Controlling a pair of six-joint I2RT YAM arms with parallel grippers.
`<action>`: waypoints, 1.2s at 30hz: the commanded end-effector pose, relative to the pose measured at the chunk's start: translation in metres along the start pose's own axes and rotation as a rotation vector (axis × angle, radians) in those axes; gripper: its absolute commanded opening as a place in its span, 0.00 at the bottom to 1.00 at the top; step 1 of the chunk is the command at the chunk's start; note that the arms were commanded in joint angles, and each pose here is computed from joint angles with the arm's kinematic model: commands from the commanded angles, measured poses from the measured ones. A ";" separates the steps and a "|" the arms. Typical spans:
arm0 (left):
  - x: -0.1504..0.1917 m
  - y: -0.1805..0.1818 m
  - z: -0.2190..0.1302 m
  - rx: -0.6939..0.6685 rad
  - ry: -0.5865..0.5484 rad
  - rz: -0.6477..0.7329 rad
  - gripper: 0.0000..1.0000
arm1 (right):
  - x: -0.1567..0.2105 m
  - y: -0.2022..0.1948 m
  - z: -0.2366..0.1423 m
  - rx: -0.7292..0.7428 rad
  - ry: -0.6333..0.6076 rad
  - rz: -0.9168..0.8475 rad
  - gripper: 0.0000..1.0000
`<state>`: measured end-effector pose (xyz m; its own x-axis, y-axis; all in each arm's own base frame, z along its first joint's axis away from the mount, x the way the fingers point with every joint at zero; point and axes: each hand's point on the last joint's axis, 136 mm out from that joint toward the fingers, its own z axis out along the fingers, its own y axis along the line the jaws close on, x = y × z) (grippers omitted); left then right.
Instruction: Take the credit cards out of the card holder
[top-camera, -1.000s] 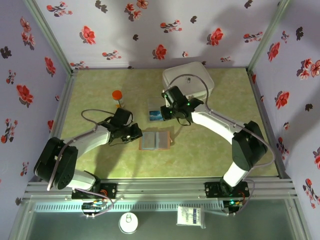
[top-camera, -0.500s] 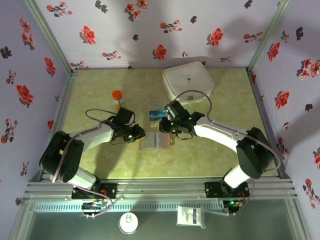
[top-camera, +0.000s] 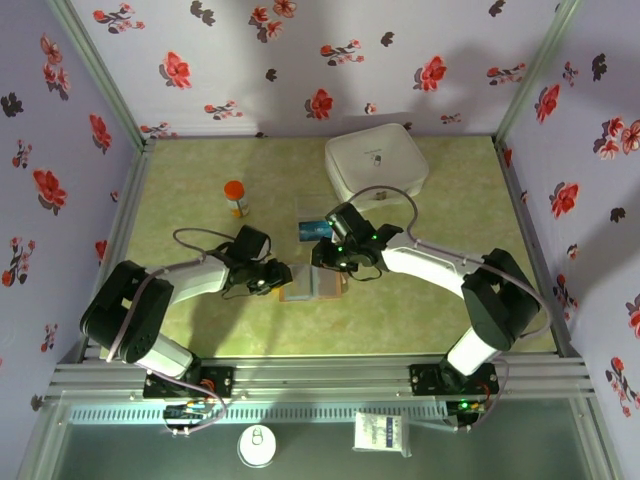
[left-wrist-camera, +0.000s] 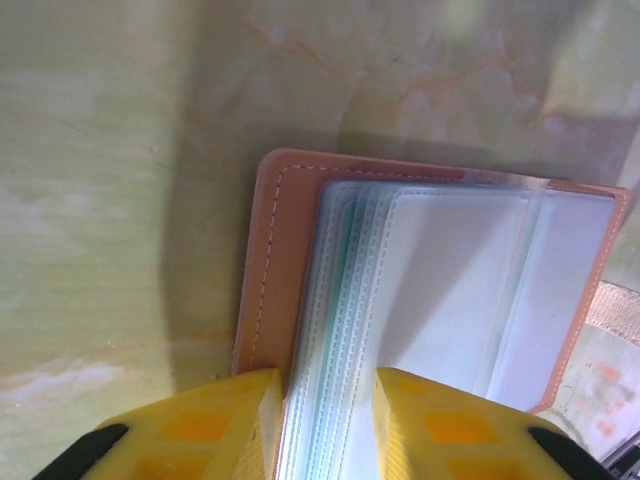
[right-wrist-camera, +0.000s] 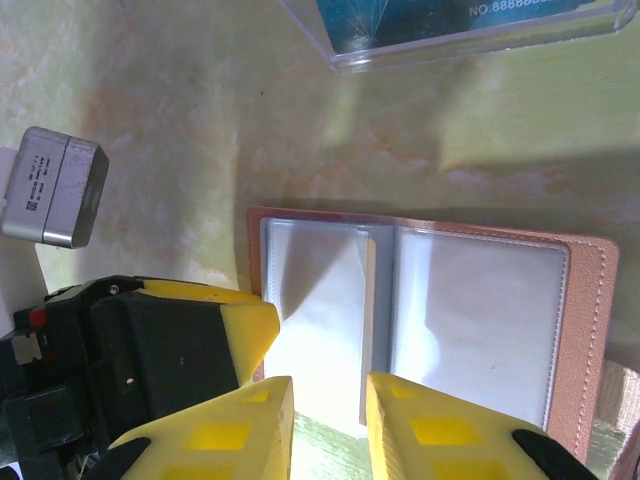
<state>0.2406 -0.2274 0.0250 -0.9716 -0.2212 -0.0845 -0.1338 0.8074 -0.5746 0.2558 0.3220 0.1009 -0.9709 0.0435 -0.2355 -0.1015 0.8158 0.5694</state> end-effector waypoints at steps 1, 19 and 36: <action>0.008 0.008 -0.001 -0.020 0.004 -0.021 0.33 | 0.009 0.002 0.009 -0.009 0.039 0.007 0.28; 0.001 0.015 -0.016 -0.073 -0.063 0.004 0.30 | 0.019 0.013 0.033 -0.052 0.111 0.002 0.28; 0.005 0.027 -0.001 -0.131 -0.005 0.008 0.00 | 0.024 0.019 0.049 -0.061 0.159 -0.004 0.26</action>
<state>0.2360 -0.2102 0.0185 -0.9638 -0.2451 -0.1046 -0.1612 0.8487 -0.5036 0.2412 0.3571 0.0654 -0.9914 -0.0453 -0.1230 -0.1105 0.7929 0.5992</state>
